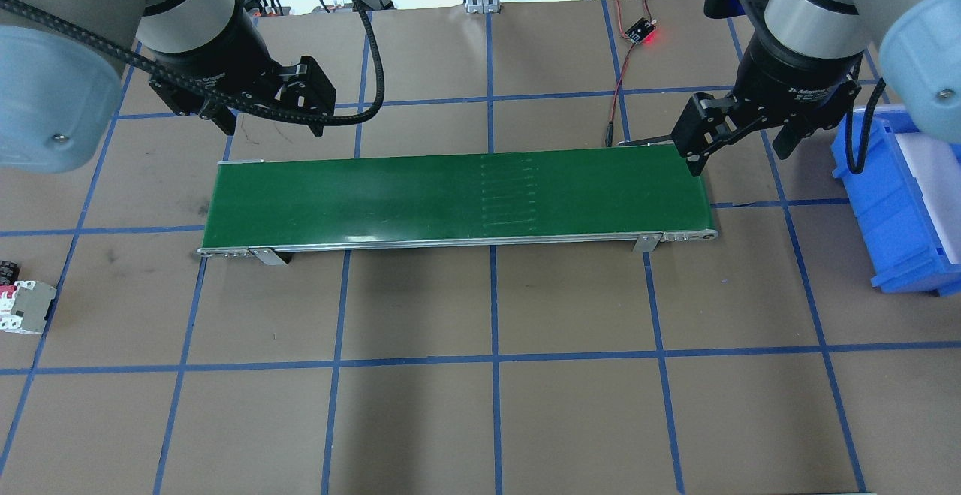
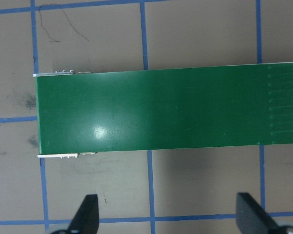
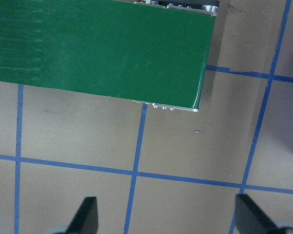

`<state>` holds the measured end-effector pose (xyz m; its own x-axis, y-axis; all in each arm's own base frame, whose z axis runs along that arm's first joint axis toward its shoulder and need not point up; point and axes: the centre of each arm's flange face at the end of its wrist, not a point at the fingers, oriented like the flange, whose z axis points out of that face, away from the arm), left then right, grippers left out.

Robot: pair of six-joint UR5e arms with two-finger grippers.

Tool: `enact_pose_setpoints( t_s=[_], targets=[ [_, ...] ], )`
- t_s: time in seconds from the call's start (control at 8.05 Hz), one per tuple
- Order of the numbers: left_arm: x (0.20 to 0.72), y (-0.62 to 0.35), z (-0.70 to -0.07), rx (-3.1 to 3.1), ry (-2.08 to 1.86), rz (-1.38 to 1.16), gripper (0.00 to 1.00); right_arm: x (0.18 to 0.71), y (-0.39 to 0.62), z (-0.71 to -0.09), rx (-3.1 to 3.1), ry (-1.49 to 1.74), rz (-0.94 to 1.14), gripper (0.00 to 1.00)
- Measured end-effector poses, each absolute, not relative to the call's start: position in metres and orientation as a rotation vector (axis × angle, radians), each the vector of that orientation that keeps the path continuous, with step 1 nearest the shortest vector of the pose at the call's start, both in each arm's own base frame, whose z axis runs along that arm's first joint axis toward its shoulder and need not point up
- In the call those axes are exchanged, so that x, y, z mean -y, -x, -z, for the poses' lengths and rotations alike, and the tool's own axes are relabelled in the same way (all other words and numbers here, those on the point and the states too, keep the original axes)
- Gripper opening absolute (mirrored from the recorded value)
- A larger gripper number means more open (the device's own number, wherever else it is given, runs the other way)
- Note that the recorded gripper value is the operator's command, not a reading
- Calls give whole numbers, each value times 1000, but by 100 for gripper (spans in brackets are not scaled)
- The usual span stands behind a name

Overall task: Move capacitor from left to right
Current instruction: 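Move the left gripper toward the brown capacitor on the table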

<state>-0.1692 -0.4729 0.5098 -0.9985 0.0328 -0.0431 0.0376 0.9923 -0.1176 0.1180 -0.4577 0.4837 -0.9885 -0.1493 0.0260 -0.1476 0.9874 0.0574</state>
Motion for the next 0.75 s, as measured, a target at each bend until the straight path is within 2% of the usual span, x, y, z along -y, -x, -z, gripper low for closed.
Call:
enact_pose_setpoints(
  t_s=[0.5,0.75],
  targets=[
    [472,161,-514,-3110,-148,187,100,458,-118,-484,3102,-232,87,100],
    [487,104,-516,-3092,-121,194,100,458,-118,-484,3102,-232,86,100]
  ],
)
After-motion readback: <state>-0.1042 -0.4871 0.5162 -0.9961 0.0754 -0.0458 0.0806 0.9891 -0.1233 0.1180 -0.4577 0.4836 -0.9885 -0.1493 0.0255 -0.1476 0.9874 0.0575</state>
